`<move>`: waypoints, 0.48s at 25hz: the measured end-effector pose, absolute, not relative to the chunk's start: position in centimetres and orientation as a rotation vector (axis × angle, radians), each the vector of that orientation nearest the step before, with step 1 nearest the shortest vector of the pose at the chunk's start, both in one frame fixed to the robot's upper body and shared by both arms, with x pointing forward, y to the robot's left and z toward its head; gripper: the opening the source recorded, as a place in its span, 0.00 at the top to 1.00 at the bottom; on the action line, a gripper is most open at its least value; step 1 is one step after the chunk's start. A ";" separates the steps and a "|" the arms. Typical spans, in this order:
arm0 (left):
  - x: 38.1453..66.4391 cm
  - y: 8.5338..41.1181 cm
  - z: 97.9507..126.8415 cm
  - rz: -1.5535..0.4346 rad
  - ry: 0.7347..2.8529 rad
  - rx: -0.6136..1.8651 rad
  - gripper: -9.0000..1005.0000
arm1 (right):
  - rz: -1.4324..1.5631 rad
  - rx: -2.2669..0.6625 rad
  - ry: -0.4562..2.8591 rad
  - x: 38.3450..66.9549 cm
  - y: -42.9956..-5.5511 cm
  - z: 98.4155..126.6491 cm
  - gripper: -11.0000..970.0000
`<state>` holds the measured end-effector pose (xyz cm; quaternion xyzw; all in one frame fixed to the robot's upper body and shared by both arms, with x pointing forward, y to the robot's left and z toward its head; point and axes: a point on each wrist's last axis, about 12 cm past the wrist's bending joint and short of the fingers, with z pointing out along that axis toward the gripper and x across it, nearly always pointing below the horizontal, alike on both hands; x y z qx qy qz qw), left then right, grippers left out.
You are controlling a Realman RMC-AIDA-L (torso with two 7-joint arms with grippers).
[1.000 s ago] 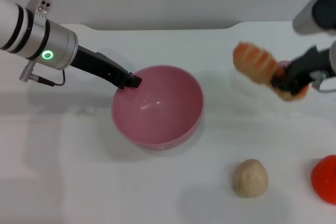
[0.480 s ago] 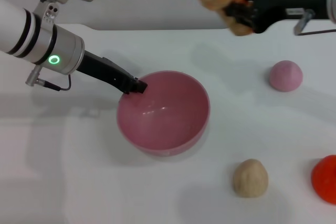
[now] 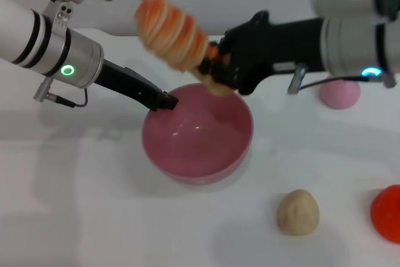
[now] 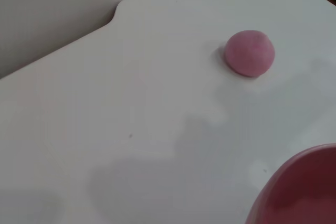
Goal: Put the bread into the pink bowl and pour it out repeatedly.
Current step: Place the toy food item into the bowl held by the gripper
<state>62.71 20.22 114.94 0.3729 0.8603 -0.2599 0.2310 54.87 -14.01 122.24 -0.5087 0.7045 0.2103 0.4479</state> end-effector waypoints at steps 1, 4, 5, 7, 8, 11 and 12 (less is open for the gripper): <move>62.7 20.2 115.0 -0.715 2.364 1.026 0.95 | 0.524 -1.282 1.738 54.8 -13.7 121.8 0.77; 62.8 20.0 115.0 -0.715 2.361 1.033 0.95 | 0.537 -1.362 1.720 54.3 -12.8 120.5 0.77; 62.8 19.9 115.0 -0.714 2.361 1.033 0.95 | 0.541 -1.375 1.719 54.2 -12.7 120.2 0.77; 62.8 19.9 115.0 -0.710 2.359 1.030 0.95 | 0.548 -1.386 1.721 54.1 -12.6 119.9 0.77; 62.9 20.0 115.0 -0.708 2.358 1.028 0.95 | 0.550 -1.386 1.723 54.1 -12.6 119.9 0.77; 63.0 20.1 115.1 -0.699 2.357 1.019 0.95 | 0.548 -1.379 1.729 54.2 -12.8 119.9 0.77; 63.1 20.2 115.2 -0.697 2.356 1.015 0.95 | 0.547 -1.376 1.730 54.2 -12.9 119.9 0.77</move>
